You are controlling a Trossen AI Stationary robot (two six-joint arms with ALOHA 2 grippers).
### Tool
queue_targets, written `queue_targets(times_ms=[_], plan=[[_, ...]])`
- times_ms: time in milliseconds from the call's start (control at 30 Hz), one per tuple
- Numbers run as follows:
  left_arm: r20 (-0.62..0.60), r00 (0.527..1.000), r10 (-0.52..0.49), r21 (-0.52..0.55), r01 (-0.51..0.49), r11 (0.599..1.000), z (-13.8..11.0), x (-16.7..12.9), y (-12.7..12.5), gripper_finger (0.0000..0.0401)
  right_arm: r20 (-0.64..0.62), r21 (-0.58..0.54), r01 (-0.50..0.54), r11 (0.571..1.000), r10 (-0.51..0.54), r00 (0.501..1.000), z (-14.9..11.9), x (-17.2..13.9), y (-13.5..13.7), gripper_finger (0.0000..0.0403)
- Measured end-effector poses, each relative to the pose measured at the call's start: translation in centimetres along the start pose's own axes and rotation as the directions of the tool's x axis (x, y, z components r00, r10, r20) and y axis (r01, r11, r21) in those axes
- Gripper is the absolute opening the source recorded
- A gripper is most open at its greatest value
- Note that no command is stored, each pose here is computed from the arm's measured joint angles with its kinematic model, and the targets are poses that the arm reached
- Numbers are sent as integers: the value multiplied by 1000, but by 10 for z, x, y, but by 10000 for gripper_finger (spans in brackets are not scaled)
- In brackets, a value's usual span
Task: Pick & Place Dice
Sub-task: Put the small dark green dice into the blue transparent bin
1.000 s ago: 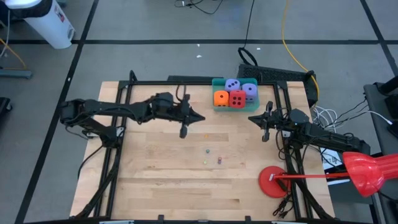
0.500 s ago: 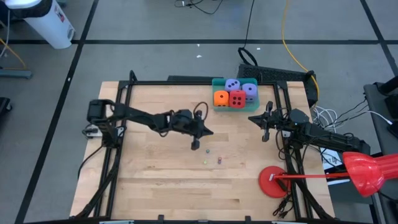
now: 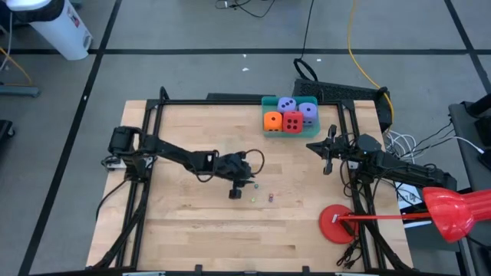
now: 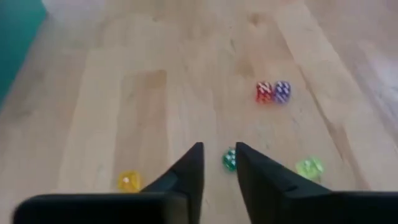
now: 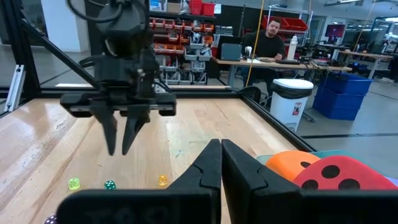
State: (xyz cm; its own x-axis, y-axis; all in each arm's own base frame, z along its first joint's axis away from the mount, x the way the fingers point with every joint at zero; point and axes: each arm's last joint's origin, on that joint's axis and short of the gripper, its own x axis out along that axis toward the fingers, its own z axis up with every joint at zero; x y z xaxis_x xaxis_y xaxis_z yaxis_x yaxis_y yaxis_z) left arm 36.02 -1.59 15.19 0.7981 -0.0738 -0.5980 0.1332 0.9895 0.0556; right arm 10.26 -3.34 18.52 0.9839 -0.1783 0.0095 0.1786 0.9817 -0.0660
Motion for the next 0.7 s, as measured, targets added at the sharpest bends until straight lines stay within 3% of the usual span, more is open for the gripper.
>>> queue_targets(times_ms=[333, 700], plan=[[21, 1000, 2, -50, -1, 999, -4, 12, -15, 188, 8, -1, -1, 1000, 1, 1000, 1, 0, 0, 4], [-27, 1000, 16, -103, -19, 994, -27, 37, -16, 199, 13, -2, 0, 1000, 0, 1000, 1, 0, 0, 4]])
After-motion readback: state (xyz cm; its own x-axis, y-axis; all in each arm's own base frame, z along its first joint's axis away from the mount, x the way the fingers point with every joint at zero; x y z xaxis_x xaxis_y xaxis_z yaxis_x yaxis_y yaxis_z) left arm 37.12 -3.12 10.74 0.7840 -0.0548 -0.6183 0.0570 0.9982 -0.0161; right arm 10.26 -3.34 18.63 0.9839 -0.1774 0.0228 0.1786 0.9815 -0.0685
